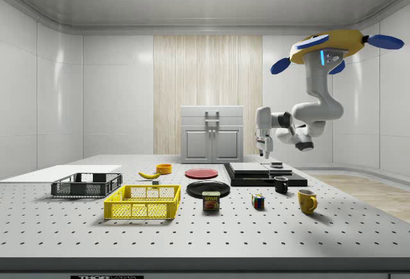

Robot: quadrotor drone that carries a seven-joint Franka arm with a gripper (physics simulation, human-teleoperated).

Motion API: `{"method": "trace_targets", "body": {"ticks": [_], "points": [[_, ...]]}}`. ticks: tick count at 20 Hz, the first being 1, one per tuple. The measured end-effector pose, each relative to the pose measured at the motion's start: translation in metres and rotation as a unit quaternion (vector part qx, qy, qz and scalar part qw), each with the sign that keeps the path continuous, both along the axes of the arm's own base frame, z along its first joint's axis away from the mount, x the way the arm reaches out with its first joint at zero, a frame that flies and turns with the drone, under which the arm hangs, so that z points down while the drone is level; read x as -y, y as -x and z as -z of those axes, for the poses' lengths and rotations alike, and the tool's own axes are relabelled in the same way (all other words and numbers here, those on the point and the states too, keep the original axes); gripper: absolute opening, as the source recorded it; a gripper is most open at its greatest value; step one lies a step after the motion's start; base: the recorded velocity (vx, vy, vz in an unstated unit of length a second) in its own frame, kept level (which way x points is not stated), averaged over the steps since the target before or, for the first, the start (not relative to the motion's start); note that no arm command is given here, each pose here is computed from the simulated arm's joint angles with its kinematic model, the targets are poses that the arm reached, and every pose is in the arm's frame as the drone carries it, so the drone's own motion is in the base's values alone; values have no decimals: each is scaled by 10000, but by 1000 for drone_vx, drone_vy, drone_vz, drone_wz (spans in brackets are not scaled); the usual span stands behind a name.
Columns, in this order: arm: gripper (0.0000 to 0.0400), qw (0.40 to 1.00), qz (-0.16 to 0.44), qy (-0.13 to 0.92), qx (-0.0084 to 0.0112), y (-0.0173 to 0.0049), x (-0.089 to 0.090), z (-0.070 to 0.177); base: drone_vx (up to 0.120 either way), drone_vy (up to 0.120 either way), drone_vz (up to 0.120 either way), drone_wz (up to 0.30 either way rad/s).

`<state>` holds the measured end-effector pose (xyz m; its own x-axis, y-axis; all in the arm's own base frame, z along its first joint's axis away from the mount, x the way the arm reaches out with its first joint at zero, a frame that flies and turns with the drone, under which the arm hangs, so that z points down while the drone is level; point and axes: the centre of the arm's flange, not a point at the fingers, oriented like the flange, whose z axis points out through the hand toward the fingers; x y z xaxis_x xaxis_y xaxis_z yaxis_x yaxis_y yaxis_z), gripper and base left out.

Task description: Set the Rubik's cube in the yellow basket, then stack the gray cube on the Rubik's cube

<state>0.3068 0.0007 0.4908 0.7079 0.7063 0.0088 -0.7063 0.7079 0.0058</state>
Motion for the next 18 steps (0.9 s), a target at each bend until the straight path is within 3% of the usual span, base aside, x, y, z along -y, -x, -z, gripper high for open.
{"method": "trace_targets", "body": {"ticks": [18], "points": [[400,10000,-1,43,-2,0,8,1,0,-11,-120,0]]}}
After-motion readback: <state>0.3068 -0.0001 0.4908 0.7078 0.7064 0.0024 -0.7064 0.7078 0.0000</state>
